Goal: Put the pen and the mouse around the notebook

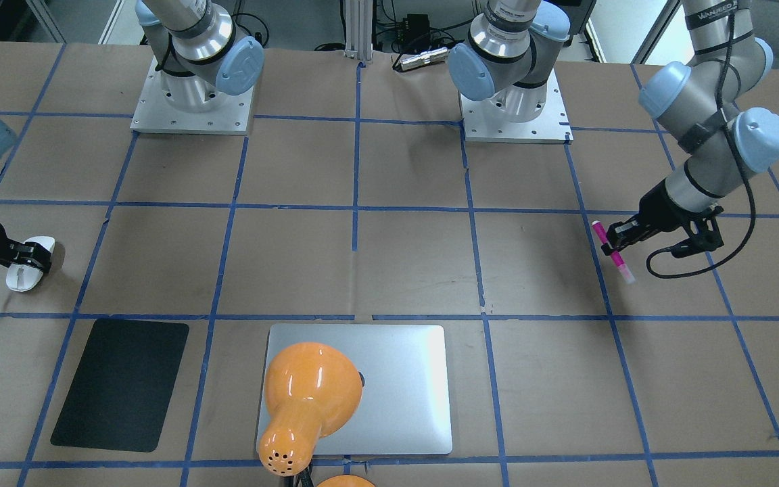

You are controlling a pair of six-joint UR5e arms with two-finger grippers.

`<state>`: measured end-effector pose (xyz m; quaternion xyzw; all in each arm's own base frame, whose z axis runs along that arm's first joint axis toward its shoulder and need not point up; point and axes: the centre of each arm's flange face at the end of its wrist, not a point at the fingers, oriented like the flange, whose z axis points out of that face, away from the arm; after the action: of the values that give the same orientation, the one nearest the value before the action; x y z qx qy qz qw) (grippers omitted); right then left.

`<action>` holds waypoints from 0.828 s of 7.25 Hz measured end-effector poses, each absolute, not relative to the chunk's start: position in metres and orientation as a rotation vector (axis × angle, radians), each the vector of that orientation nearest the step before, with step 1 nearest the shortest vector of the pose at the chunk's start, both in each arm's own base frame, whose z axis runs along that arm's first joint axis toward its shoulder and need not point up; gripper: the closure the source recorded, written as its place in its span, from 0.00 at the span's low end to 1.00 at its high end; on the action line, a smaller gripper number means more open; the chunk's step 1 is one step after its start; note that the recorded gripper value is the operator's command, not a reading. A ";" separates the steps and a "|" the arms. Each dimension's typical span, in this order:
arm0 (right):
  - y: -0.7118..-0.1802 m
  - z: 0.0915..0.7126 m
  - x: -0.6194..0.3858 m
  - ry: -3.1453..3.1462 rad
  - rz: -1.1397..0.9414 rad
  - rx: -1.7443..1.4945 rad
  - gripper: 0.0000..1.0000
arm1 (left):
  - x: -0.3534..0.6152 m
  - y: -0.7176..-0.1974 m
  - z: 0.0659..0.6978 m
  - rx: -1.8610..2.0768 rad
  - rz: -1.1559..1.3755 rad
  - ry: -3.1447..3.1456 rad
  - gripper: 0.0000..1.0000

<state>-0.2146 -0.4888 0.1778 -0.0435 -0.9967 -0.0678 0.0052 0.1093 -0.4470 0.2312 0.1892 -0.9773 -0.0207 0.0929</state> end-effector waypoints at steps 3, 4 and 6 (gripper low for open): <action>-0.490 0.194 -0.208 -3.111 -0.180 -0.123 0.69 | -0.049 -0.454 0.252 1.077 -0.141 -2.778 1.00; -0.493 0.209 -0.195 -3.104 -0.157 -0.092 0.69 | -0.106 -0.448 0.254 1.270 -0.153 -2.712 1.00; -0.510 0.230 -0.157 -3.093 -0.100 -0.025 0.68 | -0.211 -0.431 0.251 1.562 -0.124 -2.556 1.00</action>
<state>-0.1566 -0.5105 0.2298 -0.0080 -0.9992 -0.0323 0.0232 -0.2111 -0.4308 0.2515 0.5198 -0.8503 -0.0413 0.0716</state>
